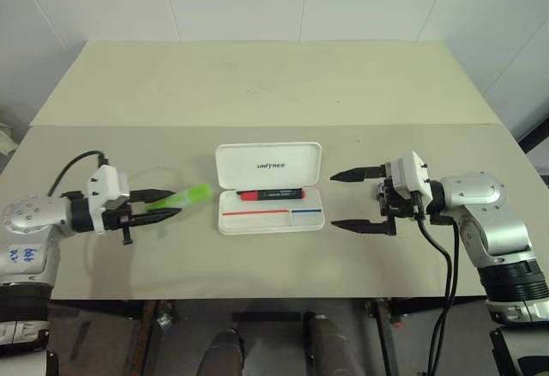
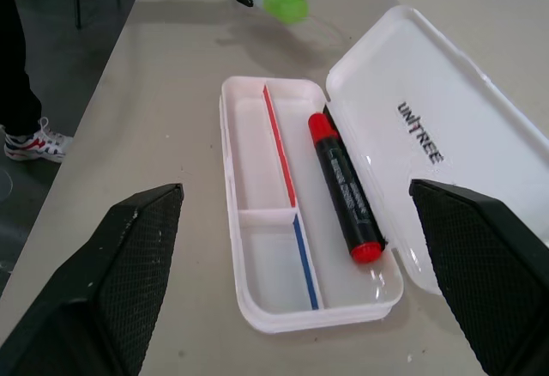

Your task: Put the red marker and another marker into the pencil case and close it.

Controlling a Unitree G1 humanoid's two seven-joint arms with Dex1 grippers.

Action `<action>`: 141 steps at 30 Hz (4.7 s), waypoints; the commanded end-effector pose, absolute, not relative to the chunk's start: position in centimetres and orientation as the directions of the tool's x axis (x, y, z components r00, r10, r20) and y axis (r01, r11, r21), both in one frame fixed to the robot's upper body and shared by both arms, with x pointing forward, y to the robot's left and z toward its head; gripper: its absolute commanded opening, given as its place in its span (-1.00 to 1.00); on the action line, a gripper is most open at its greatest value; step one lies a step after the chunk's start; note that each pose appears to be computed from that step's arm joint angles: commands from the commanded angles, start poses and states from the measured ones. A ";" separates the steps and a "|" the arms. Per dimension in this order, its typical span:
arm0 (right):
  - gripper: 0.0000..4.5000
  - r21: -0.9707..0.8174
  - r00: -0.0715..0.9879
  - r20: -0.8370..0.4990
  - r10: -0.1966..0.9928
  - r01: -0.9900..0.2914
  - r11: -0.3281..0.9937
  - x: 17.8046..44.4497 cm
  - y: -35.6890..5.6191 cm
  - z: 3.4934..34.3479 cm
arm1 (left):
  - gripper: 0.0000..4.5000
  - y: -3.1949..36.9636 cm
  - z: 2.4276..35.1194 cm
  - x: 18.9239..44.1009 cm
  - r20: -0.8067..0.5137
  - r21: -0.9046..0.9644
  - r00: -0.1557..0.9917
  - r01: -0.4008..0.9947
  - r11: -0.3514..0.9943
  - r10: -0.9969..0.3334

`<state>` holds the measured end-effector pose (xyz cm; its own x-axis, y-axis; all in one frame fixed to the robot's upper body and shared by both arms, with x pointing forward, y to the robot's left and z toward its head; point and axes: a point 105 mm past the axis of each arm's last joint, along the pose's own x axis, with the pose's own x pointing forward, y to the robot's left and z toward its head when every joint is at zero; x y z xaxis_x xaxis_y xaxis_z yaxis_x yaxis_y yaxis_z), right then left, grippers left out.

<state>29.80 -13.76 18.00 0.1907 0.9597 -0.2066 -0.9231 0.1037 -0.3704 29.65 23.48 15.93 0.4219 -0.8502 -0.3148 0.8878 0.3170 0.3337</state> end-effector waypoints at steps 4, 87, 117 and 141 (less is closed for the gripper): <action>1.00 -0.427 0.247 -0.172 0.953 -0.891 0.154 29.4 -14.3 18.8 | -0.50 20.1 17.0 30.4 -0.346 0.360 0.329 0.912 0.199 -0.879; 1.00 -0.295 0.674 0.030 0.738 -0.700 0.651 31.0 -15.5 17.3 | 0.99 9.6 17.2 31.5 -0.321 0.305 0.083 0.952 -0.020 -0.944; 1.00 -0.083 0.989 -0.133 0.066 -0.077 0.994 33.6 -20.6 10.0 | 0.99 15.1 21.8 30.7 -0.167 0.340 0.151 0.936 0.087 -0.974; -0.82 -0.018 0.989 -0.095 0.117 -0.119 0.993 36.2 -18.8 11.9 | 1.00 15.9 21.6 30.4 -0.163 0.360 0.203 0.923 0.133 -0.966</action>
<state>36.03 -18.70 10.64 0.9868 0.0888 -0.1357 -0.0926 0.9955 -0.0216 30.65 15.62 20.49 0.1929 -0.9635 -0.1858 0.9408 0.1278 0.3140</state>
